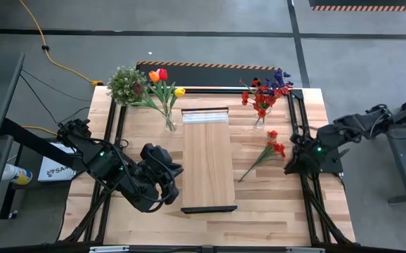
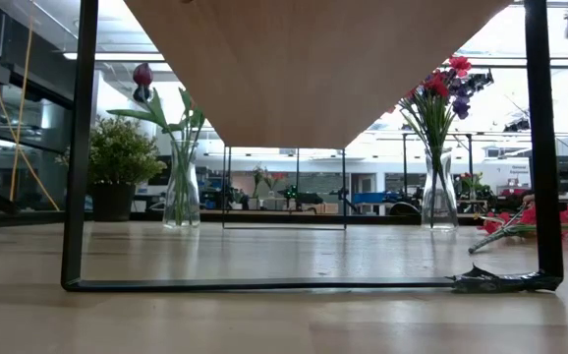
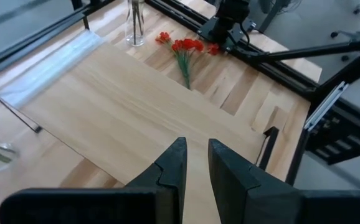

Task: Pick and place flowers into a vace then onto a shelf
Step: Put the orange flowers into the right transparent vase

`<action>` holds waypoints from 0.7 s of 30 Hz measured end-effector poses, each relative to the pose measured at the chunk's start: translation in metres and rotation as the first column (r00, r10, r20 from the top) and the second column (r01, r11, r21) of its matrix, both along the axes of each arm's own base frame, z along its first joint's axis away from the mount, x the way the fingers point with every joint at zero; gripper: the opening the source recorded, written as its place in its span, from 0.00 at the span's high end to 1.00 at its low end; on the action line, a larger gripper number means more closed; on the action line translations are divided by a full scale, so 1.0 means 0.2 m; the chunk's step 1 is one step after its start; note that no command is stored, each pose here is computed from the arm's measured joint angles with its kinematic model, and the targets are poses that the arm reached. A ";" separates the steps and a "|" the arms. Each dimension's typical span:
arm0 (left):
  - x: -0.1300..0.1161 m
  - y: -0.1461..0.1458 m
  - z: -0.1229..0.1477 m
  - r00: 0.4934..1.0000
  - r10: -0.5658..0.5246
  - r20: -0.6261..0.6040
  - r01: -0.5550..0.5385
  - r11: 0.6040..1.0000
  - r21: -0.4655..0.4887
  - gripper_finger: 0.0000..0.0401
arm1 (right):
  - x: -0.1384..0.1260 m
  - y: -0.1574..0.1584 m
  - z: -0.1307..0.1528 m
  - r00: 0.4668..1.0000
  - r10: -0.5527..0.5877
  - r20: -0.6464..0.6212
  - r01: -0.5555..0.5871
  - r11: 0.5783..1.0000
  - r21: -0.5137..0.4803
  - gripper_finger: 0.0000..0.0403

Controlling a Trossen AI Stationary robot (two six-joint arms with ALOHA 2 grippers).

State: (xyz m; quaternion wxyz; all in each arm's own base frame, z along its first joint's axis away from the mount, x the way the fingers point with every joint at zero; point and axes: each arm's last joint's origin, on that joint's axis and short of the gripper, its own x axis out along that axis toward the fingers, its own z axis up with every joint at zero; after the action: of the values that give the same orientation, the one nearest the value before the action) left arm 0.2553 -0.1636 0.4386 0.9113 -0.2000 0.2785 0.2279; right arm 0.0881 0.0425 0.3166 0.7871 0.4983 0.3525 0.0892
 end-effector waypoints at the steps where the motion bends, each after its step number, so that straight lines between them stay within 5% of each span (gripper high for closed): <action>1: 0.00 0.00 0.00 1.000 -0.011 -0.006 0.011 1.000 0.014 0.75 | -0.02 0.00 -0.01 0.998 -0.009 -0.070 0.011 1.000 0.028 0.59; 7: 0.00 0.00 -0.04 0.997 -0.047 -0.063 0.052 0.995 0.084 0.75 | -0.08 0.04 -0.07 0.935 -0.037 -0.352 0.089 0.987 0.133 0.59; 13: 0.01 -0.01 -0.15 0.984 -0.060 -0.170 0.080 0.991 0.111 0.75 | -0.08 0.08 -0.07 0.900 -0.087 -0.427 0.180 0.967 0.181 0.59; 21: 0.00 -0.01 -0.26 0.962 -0.046 -0.270 0.093 0.982 0.165 0.75 | 0.04 0.25 -0.09 0.887 -0.039 -0.461 0.139 0.973 0.184 0.59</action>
State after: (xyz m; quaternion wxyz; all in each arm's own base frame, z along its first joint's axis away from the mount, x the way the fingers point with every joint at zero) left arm 0.2560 -0.1654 0.3871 0.8874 -0.0766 0.3835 0.2442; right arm 0.0952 0.0928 0.2980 0.6286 0.6019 0.4917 -0.0289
